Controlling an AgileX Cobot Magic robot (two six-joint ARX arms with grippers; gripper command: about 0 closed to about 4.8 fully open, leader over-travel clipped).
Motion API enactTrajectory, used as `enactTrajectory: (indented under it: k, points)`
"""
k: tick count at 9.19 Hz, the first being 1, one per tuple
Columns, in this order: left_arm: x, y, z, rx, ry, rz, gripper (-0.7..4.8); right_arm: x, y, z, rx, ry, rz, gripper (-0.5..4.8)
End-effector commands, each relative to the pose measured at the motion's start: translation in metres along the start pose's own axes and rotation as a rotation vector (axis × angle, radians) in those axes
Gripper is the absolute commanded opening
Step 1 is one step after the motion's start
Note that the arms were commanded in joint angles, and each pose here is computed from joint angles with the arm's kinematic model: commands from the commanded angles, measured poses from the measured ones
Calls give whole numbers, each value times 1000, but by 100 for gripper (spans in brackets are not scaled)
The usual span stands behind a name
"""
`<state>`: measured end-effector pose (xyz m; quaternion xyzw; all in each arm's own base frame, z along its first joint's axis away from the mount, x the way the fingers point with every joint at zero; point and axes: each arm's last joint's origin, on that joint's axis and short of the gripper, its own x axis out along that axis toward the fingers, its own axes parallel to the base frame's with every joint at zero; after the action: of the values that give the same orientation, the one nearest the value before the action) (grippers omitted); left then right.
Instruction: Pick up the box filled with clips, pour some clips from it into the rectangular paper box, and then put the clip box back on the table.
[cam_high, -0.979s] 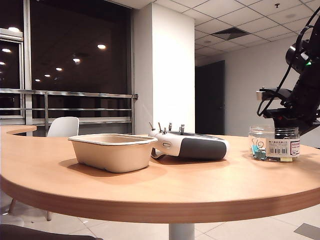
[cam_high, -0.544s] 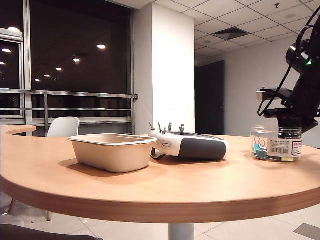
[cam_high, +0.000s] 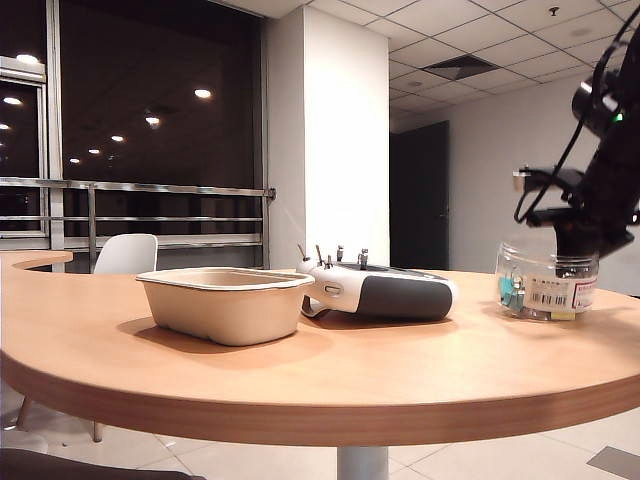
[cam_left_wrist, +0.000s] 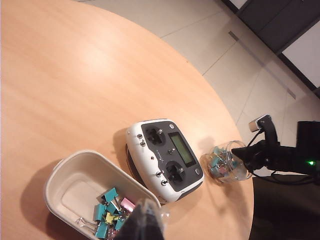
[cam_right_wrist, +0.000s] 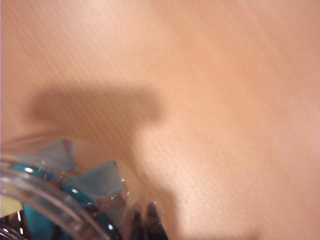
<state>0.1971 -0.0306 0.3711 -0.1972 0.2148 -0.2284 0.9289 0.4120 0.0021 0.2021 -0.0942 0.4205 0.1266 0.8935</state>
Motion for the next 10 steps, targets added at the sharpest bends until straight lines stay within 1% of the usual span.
enactTrajectory:
  k: [1,2,3,4,5,6,7,8,9,10]
  points:
    - [-2,-2,2,10,-8,-25,-5,-64,45,47,-124,-292,16,-1]
    - [-2,-3,-5,31,77,-86,-5,-78,89,61,-205,-377,83,-1]
    - [-3,2,-16,5,179,-15,-5,-91,151,80,-307,-547,178,-1]
    - [-3,2,-16,9,173,-21,-5,-94,172,84,-337,-616,211,-1]
    - [-3,2,-16,8,173,-20,-5,-92,185,85,-354,-643,234,-1]
    - [-3,2,-16,8,173,-20,-5,-84,206,85,-378,-670,269,-1]
    - [-3,2,-16,8,173,-21,-5,-67,229,82,-403,-686,309,-1]
    - [-3,2,-16,9,173,-21,-5,-27,275,66,-557,-724,338,-1]
    - [-3,2,-16,9,173,-21,-5,-21,282,63,-612,-735,309,-1]
    - [-3,2,-16,9,173,-21,-5,-10,297,56,-700,-747,202,-1]
